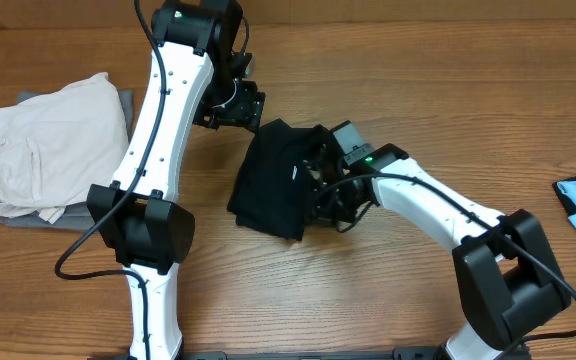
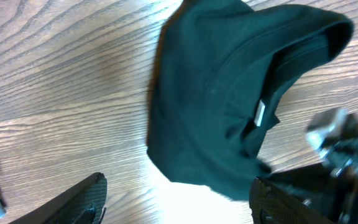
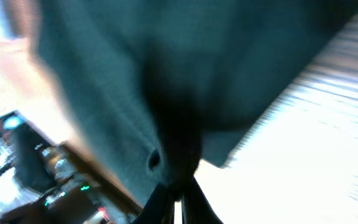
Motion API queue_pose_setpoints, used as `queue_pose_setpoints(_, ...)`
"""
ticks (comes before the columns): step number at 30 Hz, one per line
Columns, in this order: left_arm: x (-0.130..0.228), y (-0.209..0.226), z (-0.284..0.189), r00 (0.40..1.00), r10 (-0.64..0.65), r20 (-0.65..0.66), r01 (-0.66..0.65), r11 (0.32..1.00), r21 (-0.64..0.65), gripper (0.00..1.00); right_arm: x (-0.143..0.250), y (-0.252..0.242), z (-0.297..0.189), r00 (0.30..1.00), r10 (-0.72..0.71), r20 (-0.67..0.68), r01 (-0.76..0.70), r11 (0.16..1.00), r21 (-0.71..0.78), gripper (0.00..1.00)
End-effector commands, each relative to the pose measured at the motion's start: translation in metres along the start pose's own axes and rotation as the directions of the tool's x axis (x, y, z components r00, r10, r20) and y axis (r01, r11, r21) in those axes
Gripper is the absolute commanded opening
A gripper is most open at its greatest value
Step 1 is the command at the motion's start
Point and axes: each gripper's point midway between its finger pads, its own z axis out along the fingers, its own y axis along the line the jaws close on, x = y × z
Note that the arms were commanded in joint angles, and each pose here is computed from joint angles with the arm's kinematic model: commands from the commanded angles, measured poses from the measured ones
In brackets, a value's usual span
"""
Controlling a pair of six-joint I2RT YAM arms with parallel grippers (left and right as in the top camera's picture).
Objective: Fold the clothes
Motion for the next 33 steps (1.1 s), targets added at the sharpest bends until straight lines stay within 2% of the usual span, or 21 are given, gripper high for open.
queue_pose_setpoints(1, 0.006, 0.003, 0.006, 0.999, 0.025, -0.03, -0.025, 0.999, -0.022, 0.77, -0.015, -0.041, -0.019, 0.993, 0.086, 0.076, -0.094, 0.988, 0.12, 0.04)
queue_pose_setpoints(7, 0.018, 0.002, 0.022, 0.995, 0.016, -0.102, -0.017, 1.0, -0.005, 0.79, -0.012, -0.07, -0.037, 0.979, 0.191, 0.066, -0.198, 0.971, 0.135, 0.07)
queue_pose_setpoints(12, 0.03, -0.013, 0.054, 0.984, 0.019, -0.178, -0.001, 0.995, 0.104, 0.76, -0.015, -0.071, -0.039, 0.985, 0.159, 0.07, -0.167, 0.977, 0.133, 0.16)
queue_pose_setpoints(14, 0.03, -0.019, 0.069, 0.982, 0.042, -0.182, -0.014, 0.988, 0.157, 0.75, -0.016, -0.071, -0.039, 0.992, 0.11, 0.069, -0.118, 0.984, 0.137, 0.12)
queue_pose_setpoints(16, 0.023, -0.02, 0.083, 0.987, 0.06, -0.152, -0.033, 0.984, 0.177, 0.75, -0.019, -0.075, -0.041, 0.992, 0.094, 0.081, -0.106, 0.983, 0.151, 0.04)
queue_pose_setpoints(17, 0.017, -0.021, 0.089, 0.989, 0.082, -0.124, -0.057, 0.98, 0.189, 0.75, -0.021, -0.078, -0.042, 0.991, 0.098, 0.087, -0.111, 0.982, 0.156, 0.04)
queue_pose_setpoints(20, -0.003, -0.03, 0.099, 0.989, 0.148, -0.021, -0.139, 0.959, 0.247, 0.64, -0.021, -0.082, -0.044, 0.989, 0.113, 0.091, -0.126, 0.979, 0.159, 0.04)
queue_pose_setpoints(23, -0.017, -0.039, 0.102, 0.975, 0.213, 0.056, -0.22, 0.94, 0.259, 0.61, -0.022, -0.098, -0.049, 0.986, 0.126, 0.113, -0.15, 0.96, 0.236, 0.04)
queue_pose_setpoints(25, -0.02, -0.043, 0.103, 0.968, 0.237, 0.079, -0.25, 0.934, 0.255, 0.61, -0.026, -0.122, -0.058, 0.971, 0.161, 0.176, -0.215, 0.913, 0.347, 0.04)
queue_pose_setpoints(27, -0.023, -0.046, 0.103, 0.958, 0.269, 0.1, -0.286, 0.925, 0.251, 0.62, -0.032, -0.135, -0.066, 0.955, 0.19, 0.23, -0.268, 0.884, 0.383, 0.04)
queue_pose_setpoints(29, -0.023, -0.048, 0.103, 0.954, 0.283, 0.103, -0.3, 0.921, 0.25, 0.62, -0.038, -0.129, -0.067, 0.965, 0.147, 0.216, -0.215, 0.916, 0.338, 0.07)
queue_pose_setpoints(31, -0.021, -0.048, 0.103, 0.954, 0.284, 0.094, -0.299, 0.92, 0.252, 0.62, -0.044, -0.114, -0.067, 0.985, 0.014, 0.174, -0.061, 0.961, 0.271, 0.19)
queue_pose_setpoints(33, -0.017, -0.045, 0.103, 0.953, 0.291, 0.081, -0.302, 0.92, 0.249, 0.61, -0.053, -0.106, -0.077, 0.98, -0.04, 0.196, -0.008, 0.971, 0.239, 0.23)
